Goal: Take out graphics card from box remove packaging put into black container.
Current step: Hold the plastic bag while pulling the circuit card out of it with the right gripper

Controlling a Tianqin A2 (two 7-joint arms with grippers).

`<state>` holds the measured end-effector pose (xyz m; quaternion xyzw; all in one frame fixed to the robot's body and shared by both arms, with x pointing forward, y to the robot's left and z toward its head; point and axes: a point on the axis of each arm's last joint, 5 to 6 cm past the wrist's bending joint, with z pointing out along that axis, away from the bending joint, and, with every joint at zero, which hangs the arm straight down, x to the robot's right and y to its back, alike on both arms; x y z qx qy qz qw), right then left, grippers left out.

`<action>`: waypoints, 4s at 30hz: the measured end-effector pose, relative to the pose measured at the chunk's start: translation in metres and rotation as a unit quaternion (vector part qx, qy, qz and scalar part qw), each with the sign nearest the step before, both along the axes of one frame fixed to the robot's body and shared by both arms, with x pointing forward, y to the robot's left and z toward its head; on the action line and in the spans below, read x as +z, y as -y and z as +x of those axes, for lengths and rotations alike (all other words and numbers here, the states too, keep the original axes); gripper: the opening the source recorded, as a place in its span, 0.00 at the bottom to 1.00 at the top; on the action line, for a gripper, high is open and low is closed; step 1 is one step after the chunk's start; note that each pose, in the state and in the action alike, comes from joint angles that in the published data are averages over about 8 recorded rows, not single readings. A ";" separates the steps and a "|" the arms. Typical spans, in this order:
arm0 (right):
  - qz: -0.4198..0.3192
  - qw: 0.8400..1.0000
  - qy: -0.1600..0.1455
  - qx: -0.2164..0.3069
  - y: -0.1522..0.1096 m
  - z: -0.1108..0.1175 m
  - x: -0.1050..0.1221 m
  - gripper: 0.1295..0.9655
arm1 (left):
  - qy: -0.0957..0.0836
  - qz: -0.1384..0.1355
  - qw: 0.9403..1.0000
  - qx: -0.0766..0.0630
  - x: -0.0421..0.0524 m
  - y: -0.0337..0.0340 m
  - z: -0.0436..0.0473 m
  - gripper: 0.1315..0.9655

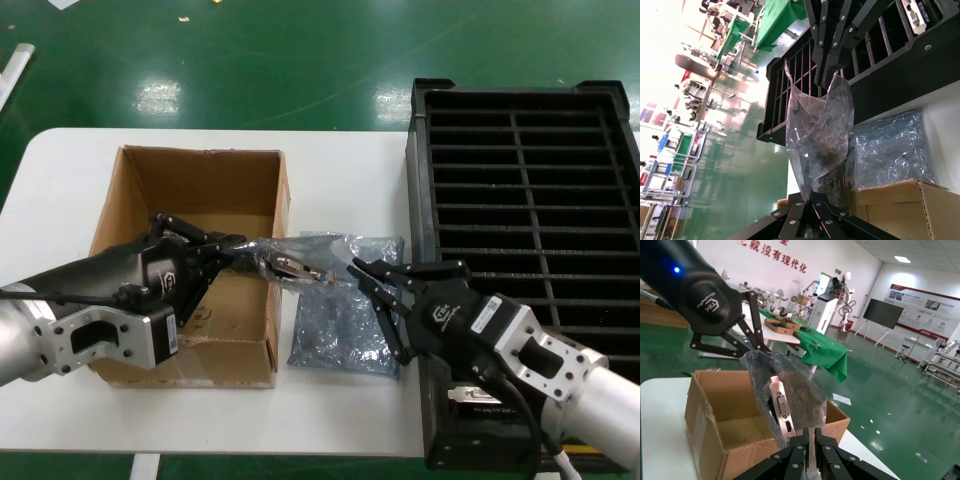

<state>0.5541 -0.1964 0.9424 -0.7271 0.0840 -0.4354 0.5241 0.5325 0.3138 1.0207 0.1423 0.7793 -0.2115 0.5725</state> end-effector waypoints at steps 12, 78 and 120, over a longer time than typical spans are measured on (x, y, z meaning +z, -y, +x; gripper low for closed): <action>-0.035 0.999 -0.001 0.019 -0.004 0.020 0.013 0.01 | 0.000 0.000 1.000 0.000 0.0000 0.0000 0.0000 0.01; -0.060 0.990 -0.055 0.118 -0.038 0.095 0.034 0.22 | 0.000 0.000 1.000 0.000 0.0000 0.0000 0.0000 0.01; -0.074 0.987 -0.021 0.144 -0.019 0.056 0.053 0.07 | 0.000 0.000 1.000 0.000 0.0000 0.0000 0.0000 0.01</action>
